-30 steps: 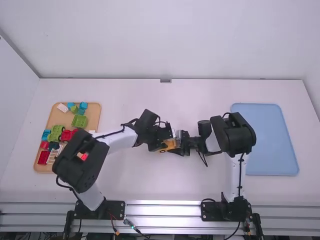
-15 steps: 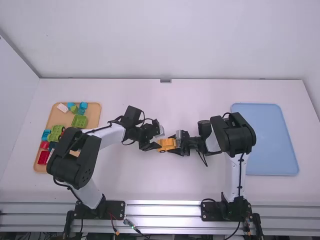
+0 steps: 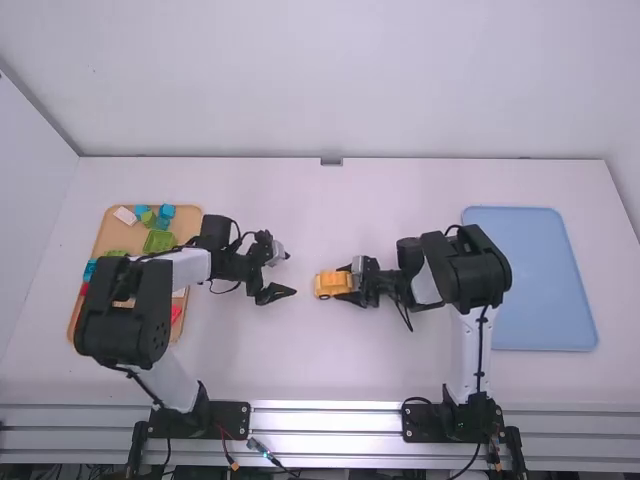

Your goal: Assemble lego blocks to make yellow taxi

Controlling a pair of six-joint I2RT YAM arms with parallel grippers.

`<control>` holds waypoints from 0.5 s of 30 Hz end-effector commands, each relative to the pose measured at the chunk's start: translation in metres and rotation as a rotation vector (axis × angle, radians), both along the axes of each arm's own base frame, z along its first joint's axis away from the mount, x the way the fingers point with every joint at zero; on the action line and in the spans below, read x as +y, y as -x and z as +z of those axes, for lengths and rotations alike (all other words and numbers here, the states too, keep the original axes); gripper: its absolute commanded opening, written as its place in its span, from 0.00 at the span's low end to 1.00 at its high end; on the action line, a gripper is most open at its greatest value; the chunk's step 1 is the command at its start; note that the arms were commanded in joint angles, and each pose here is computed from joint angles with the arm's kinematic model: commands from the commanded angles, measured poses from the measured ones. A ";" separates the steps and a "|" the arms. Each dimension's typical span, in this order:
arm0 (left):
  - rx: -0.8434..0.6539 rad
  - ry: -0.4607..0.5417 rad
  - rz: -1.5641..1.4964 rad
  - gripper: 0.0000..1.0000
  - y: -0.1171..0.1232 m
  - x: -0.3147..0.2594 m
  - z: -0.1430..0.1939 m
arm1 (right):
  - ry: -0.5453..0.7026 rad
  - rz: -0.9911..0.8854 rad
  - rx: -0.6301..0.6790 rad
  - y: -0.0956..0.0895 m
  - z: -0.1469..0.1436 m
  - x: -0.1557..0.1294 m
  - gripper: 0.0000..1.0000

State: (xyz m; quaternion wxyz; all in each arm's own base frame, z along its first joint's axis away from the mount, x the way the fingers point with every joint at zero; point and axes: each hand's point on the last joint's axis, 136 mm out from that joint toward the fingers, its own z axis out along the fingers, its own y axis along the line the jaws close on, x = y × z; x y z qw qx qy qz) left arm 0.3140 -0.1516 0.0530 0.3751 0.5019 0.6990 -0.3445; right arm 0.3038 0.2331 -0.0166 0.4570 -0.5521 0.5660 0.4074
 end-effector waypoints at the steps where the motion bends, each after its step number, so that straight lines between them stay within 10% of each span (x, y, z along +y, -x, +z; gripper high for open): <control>1: 0.003 0.029 -0.015 0.99 0.007 -0.001 0.000 | -0.029 -0.050 0.095 -0.011 0.004 -0.006 0.48; 11: -0.017 0.014 0.040 0.99 -0.002 0.002 -0.006 | -0.053 -0.372 0.064 -0.063 0.062 -0.071 0.45; 15: 0.033 -0.029 0.192 0.99 -0.025 0.013 -0.012 | -0.010 -0.721 0.029 -0.083 0.085 -0.145 0.47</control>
